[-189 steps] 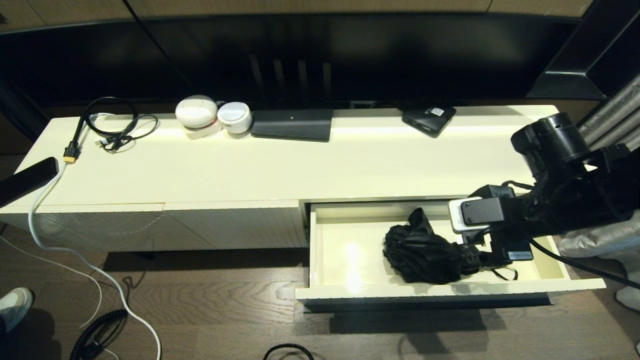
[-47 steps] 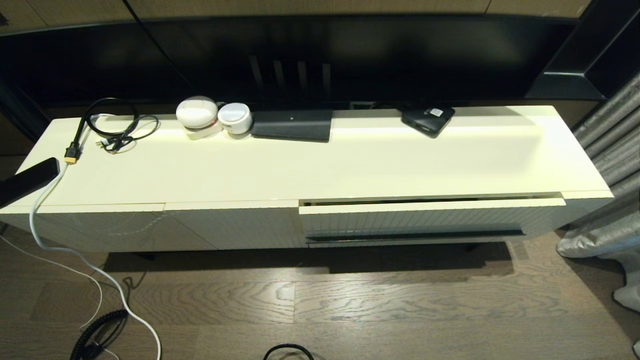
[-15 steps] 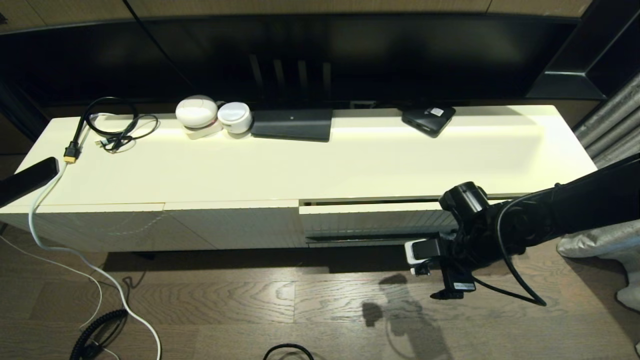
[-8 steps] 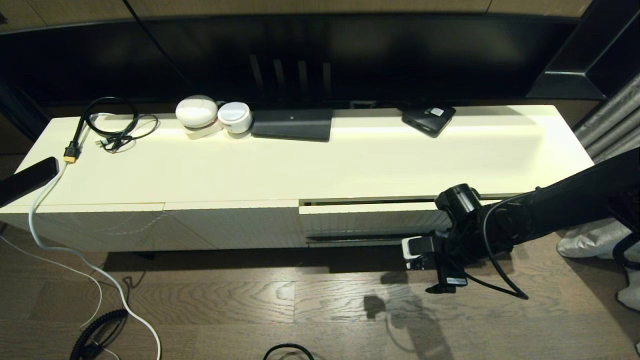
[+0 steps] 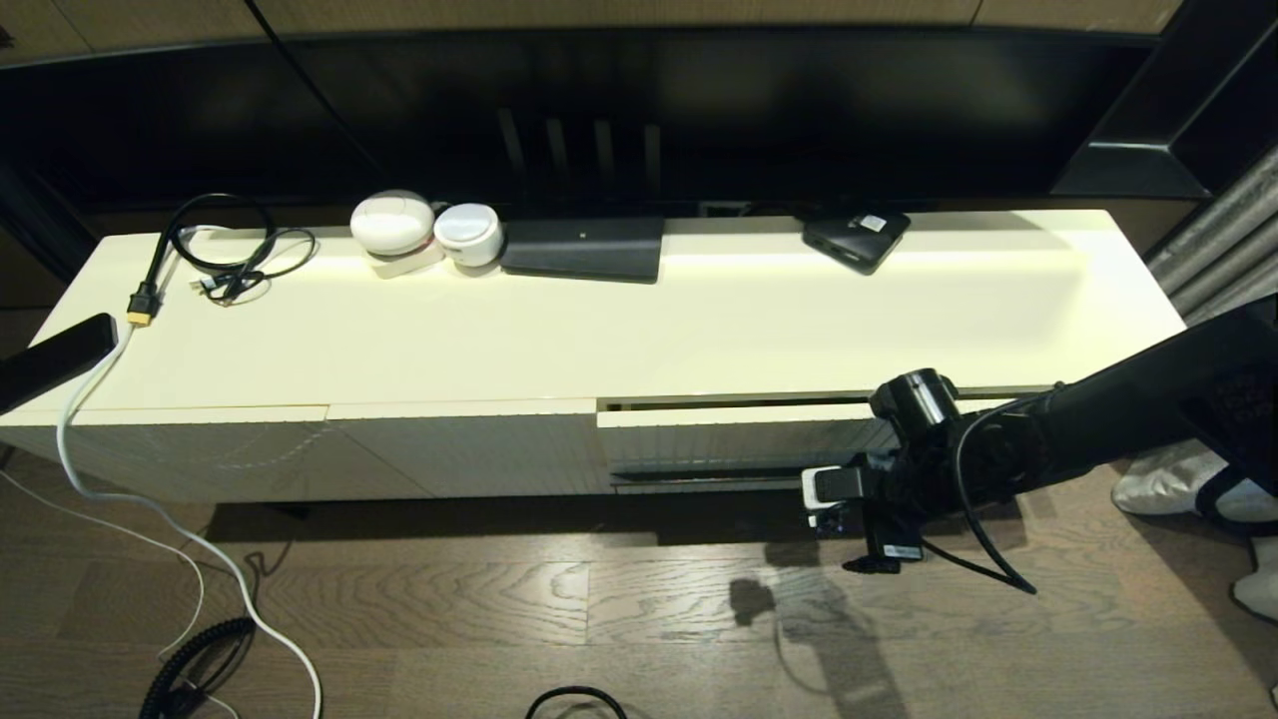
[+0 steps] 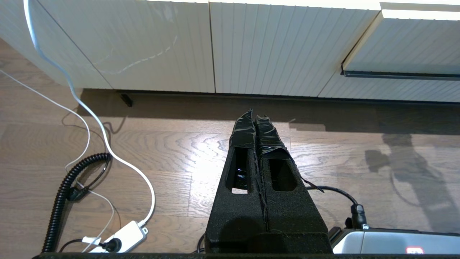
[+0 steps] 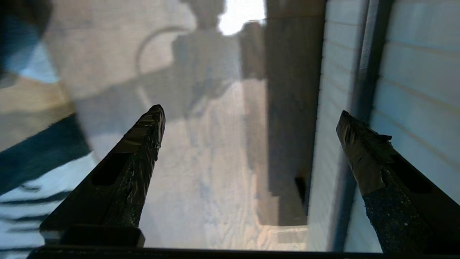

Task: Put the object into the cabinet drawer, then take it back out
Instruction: Open the drawer

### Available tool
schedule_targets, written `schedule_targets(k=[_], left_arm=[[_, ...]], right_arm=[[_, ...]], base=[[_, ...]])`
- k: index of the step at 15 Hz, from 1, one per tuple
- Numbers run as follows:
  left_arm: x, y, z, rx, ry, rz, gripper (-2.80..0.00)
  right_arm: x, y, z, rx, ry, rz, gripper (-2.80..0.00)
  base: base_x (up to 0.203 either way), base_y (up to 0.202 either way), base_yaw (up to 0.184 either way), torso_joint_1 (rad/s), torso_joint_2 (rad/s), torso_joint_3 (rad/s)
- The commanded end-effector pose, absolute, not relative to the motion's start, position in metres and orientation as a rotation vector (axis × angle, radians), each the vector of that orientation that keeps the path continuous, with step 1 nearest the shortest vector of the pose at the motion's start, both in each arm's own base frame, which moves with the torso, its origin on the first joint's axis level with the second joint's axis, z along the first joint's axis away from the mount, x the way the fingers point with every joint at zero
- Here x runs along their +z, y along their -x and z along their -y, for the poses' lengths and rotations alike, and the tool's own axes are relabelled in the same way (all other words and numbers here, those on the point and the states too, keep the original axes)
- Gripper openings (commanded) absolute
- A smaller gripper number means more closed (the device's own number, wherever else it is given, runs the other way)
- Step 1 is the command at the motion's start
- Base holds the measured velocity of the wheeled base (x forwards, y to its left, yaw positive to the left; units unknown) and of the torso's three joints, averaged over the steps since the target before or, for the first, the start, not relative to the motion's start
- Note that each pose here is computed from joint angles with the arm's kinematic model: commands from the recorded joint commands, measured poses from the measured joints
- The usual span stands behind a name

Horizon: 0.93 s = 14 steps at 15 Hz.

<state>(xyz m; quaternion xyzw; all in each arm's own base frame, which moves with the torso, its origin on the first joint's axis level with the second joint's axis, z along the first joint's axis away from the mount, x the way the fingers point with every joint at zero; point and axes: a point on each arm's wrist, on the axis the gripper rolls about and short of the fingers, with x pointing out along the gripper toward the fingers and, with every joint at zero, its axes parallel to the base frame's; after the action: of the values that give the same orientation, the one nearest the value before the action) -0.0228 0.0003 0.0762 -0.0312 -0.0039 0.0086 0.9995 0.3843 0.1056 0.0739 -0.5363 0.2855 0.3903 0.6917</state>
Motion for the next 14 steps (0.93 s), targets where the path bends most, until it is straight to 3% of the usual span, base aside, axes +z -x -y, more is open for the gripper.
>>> schedule_targets(k=[1, 14], left_arm=[[0.076, 0.023, 0.0, 0.018, 0.063, 0.008, -2.8], [0.076, 0.023, 0.0, 0.018, 0.063, 0.008, -2.8]], right_arm=[[0.071, -0.389, -0.105, 0.865, 1.206, -0.627, 0.0], [0.053, -0.401, -0.108, 0.851, 1.222, -0.605, 0.0]], base=[[0.0, 0.0, 0.0, 0.0, 0.0, 0.0], [0.0, 0.0, 0.0, 0.0, 0.0, 0.0]])
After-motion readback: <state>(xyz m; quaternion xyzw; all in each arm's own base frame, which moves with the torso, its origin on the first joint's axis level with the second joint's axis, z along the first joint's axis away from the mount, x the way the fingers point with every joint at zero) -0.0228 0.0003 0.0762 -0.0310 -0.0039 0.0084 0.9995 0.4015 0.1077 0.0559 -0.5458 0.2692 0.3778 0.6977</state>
